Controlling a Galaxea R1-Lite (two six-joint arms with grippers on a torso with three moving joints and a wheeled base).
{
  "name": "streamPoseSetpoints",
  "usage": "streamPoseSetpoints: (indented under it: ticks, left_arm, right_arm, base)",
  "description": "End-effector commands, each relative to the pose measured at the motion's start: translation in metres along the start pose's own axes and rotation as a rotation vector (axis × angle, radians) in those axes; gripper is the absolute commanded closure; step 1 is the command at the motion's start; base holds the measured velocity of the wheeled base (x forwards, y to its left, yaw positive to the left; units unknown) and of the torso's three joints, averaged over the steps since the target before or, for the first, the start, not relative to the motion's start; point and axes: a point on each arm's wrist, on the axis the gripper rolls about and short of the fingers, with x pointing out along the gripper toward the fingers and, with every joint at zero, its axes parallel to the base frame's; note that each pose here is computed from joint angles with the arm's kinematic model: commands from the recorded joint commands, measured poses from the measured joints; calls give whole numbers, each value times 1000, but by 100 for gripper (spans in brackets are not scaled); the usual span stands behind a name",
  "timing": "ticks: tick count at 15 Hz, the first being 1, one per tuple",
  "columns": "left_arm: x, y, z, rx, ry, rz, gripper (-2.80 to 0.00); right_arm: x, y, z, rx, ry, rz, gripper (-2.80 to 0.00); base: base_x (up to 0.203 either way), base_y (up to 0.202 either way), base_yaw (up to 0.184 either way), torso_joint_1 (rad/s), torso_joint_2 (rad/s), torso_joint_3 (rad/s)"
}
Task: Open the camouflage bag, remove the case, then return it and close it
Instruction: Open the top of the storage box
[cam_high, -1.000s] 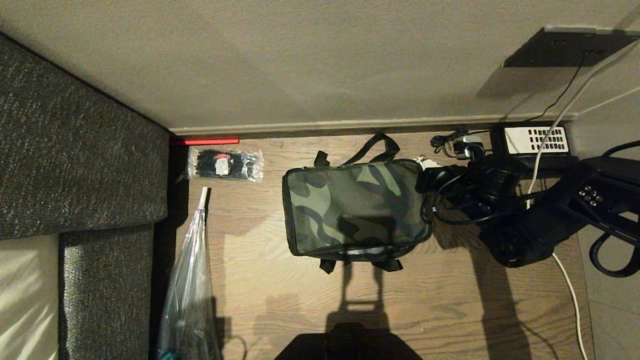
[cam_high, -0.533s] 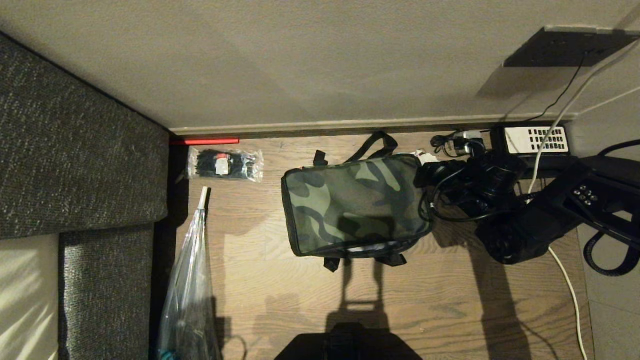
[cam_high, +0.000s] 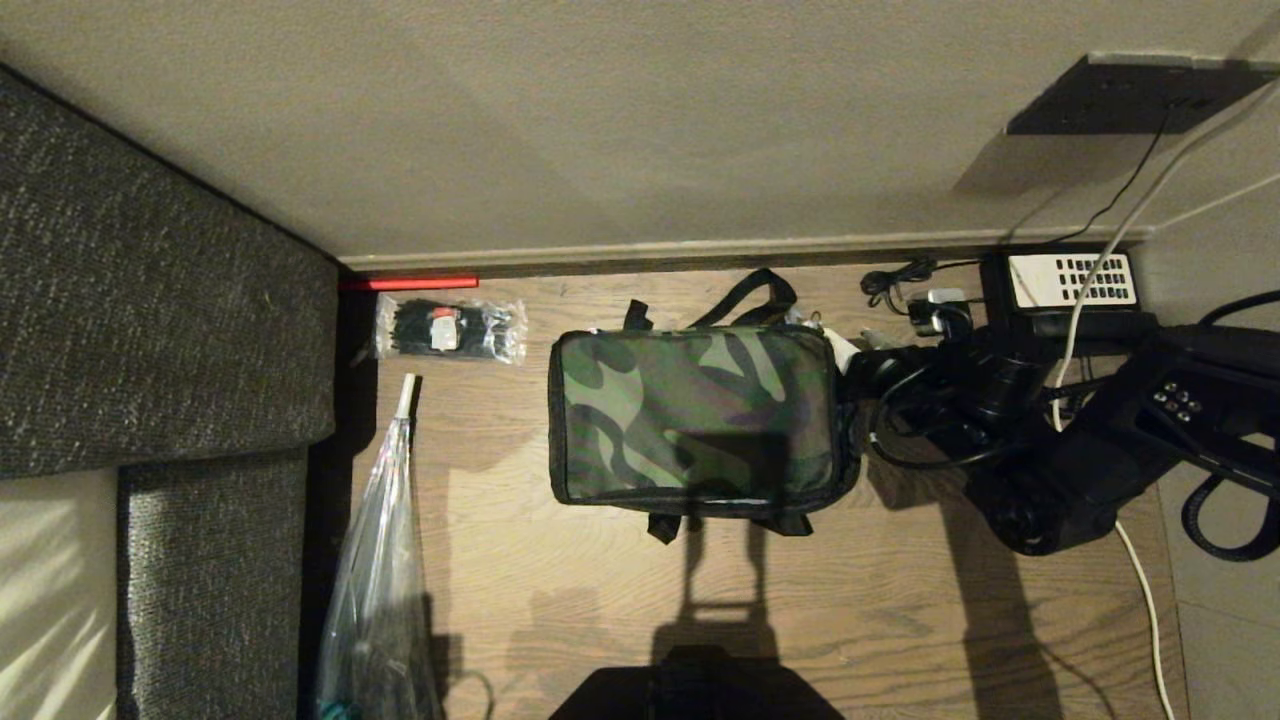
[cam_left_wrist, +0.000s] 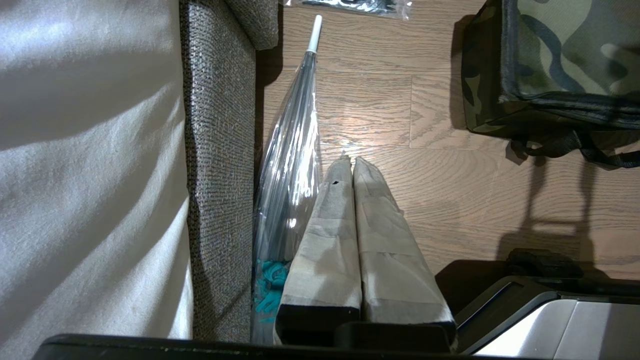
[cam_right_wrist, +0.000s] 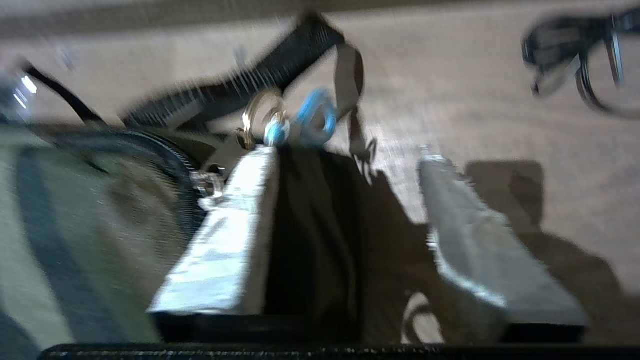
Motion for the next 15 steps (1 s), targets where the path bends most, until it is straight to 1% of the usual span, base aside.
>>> streamPoseSetpoints:
  ticks: [1, 2, 4, 5, 7, 8, 9, 10, 11, 12, 13, 14, 15]
  left_arm:
    - [0, 0, -1, 0, 3, 1, 0]
    - [0, 0, -1, 0, 3, 1, 0]
    - [0, 0, -1, -2, 3, 1, 0]
    - [0, 0, -1, -1, 3, 1, 0]
    - [0, 0, -1, 0, 3, 1, 0]
    - [0, 0, -1, 0, 3, 1, 0]
    - [0, 0, -1, 0, 3, 2, 0]
    - [0, 0, -1, 0, 3, 1, 0]
    - [0, 0, -1, -2, 3, 1, 0]
    - [0, 0, -1, 0, 3, 1, 0]
    - [0, 0, -1, 0, 3, 1, 0]
    - [0, 0, -1, 0, 3, 1, 0]
    - [0, 0, -1, -2, 3, 1, 0]
  right_arm:
    - [-10, -6, -16, -8, 67, -18, -280]
    - [-13, -9, -22, -19, 90, -26, -280]
    - [-16, -24, -21, -100, 103, -52, -280]
    - [-17, -31, -20, -119, 107, -46, -280]
    - [-21, -45, -8, -111, 91, -53, -280]
    - [-25, -49, 0, -83, 100, -59, -280]
    - [-30, -49, 9, -13, 121, -57, -280]
    - [-35, -47, 20, 74, 144, -48, -280]
    - [-42, -44, 32, 161, 182, -36, -280]
    - [-51, -41, 42, 226, 228, -27, -280]
    - [-62, -34, 50, 291, 297, -12, -280]
    - [-75, -22, 54, 357, 396, 5, -280]
    - [-88, -8, 48, 406, 500, 25, -280]
  base:
    - [0, 0, 0, 0, 0, 0]
    - [0, 0, 0, 0, 0, 0]
    - [0, 0, 0, 0, 0, 0]
    - [0, 0, 0, 0, 0, 0]
    - [0, 0, 0, 0, 0, 0]
    - [0, 0, 0, 0, 0, 0]
    - [0, 0, 0, 0, 0, 0]
    - [0, 0, 0, 0, 0, 0]
    - [0, 0, 0, 0, 0, 0]
    - [0, 0, 0, 0, 0, 0]
    - [0, 0, 0, 0, 0, 0]
    - [0, 0, 0, 0, 0, 0]
    - [0, 0, 0, 0, 0, 0]
